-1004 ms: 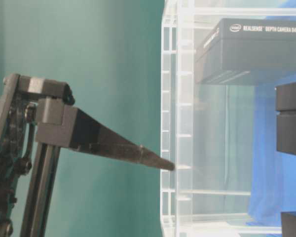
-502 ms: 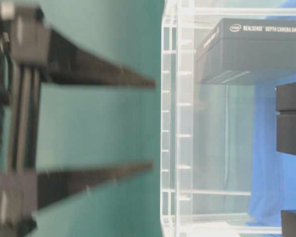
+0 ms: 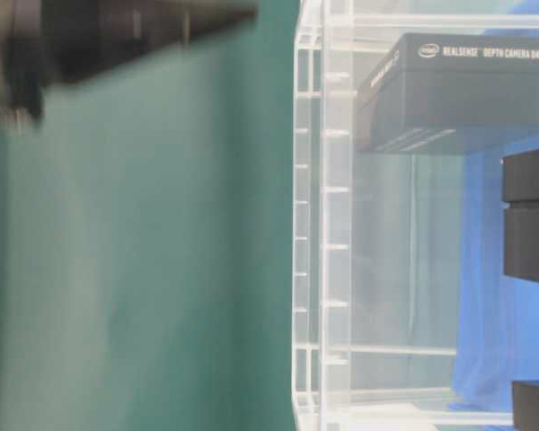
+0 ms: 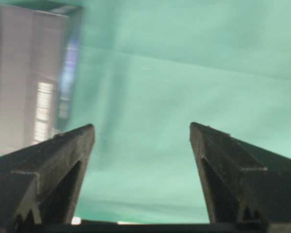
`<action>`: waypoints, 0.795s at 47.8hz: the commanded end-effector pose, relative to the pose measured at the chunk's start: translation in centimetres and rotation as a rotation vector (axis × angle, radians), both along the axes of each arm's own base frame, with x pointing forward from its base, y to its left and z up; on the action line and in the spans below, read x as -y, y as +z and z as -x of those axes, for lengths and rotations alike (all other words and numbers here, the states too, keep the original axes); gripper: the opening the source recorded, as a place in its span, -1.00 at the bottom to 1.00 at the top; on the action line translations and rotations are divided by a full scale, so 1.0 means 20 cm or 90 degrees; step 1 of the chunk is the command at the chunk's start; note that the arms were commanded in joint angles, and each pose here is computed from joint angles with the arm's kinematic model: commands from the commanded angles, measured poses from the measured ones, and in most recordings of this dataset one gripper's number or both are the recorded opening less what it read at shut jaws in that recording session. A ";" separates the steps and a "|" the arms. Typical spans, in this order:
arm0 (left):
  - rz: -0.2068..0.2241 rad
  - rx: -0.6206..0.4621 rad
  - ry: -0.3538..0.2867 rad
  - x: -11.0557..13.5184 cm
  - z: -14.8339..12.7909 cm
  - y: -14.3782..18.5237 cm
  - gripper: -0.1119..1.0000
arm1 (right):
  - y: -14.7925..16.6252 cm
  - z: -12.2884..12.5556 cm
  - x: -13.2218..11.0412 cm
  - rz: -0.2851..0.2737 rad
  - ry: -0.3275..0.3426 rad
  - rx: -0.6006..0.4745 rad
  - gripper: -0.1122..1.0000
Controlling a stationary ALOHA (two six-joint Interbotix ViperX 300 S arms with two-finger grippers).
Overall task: Take the box out of the case with the right arm.
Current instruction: 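Open the right gripper and release the box upright, then withdraw the right gripper to the right of the bin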
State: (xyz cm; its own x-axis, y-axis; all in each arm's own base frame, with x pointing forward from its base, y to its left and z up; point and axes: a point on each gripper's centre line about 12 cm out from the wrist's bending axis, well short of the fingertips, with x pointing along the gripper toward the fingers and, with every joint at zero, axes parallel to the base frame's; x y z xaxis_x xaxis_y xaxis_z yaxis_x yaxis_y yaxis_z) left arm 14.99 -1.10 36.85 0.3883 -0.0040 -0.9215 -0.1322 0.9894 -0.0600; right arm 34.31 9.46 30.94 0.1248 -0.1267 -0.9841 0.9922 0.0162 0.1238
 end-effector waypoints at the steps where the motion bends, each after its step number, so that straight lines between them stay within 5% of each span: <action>1: -0.001 0.007 0.002 0.00 -0.01 0.02 -0.80 | 0.06 0.15 0.01 -0.012 0.011 0.026 0.63; 20: -0.001 0.009 0.002 0.00 0.01 0.02 -0.80 | 0.01 0.60 0.05 -0.025 -0.006 0.031 0.63; 38: 0.000 0.009 0.001 0.00 0.01 0.02 -0.80 | -0.02 0.62 0.08 -0.015 -0.006 0.043 0.62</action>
State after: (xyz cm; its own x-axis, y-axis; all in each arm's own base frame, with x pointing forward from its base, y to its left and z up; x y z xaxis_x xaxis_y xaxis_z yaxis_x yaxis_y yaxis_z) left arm 14.67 -1.07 36.93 0.3911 -0.0043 -0.9203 -0.1322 0.9894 -0.0608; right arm 21.88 8.09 30.12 0.1638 -0.1041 -0.9810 0.9864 0.0017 0.1646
